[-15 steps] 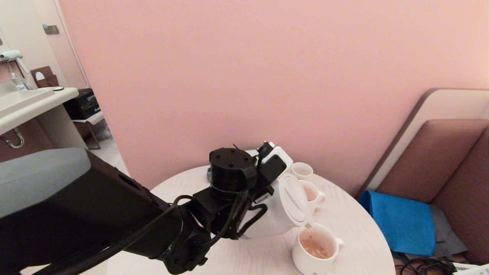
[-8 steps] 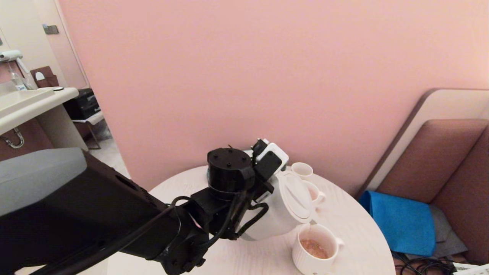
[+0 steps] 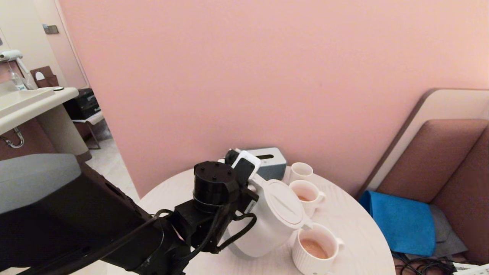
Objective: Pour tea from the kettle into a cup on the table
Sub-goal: Pour water into the cup, then put down the kettle on the table
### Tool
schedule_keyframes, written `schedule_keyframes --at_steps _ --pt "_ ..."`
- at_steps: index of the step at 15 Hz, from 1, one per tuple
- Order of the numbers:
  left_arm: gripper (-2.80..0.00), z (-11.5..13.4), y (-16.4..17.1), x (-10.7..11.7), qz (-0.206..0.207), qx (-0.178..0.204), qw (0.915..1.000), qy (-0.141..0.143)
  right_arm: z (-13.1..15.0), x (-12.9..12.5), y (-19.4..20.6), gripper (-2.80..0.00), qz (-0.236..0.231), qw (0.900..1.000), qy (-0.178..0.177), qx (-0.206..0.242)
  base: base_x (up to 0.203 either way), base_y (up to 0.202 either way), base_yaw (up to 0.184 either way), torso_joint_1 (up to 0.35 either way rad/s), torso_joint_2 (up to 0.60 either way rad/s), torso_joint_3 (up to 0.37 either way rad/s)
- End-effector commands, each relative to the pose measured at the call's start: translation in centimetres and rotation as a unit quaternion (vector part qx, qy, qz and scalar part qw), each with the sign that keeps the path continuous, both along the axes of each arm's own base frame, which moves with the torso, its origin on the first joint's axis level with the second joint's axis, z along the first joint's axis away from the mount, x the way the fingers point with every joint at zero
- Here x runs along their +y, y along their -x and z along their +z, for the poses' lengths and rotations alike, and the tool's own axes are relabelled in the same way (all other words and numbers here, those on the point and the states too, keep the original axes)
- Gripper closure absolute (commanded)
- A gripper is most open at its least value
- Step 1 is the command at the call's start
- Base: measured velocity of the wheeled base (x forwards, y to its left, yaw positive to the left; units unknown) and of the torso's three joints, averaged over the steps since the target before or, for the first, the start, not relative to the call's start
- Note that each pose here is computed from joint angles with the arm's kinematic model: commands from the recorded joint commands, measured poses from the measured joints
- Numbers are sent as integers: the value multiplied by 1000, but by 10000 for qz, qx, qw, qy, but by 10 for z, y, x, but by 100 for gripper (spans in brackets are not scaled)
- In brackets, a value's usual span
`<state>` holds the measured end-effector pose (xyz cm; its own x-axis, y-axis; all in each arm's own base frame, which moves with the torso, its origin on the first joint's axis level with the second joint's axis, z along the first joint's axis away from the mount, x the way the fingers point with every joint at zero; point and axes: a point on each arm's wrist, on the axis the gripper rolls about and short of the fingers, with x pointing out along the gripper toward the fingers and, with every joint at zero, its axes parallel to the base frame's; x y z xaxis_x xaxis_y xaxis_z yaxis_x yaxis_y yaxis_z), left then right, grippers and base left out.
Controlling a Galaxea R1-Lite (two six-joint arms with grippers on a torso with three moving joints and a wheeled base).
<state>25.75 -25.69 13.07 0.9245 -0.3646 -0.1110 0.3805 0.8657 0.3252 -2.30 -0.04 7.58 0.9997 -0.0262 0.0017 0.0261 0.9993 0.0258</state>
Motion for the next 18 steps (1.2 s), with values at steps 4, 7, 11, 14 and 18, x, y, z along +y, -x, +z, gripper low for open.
schedule_keyframes --at_steps 4,7,11,14,18 --pt "0 4 -4 13 442 128 9943 965 0 0 0 0 0 10000 -2 8 0 0 0 0 0 0" --pt "0 6 -9 36 828 256 9868 1371 0 0 0 0 0 10000 -2 8 0 0 0 0 0 0" --pt "0 21 -13 91 1394 190 9740 1774 0 0 0 0 0 10000 -2 8 0 0 0 0 0 0" --pt "0 18 -13 139 1643 314 9692 1806 0 0 0 0 0 10000 -2 8 0 0 0 0 0 0" --pt "0 8 -18 182 1966 393 9628 1811 0 0 0 0 0 10000 -2 4 0 0 0 0 0 0"
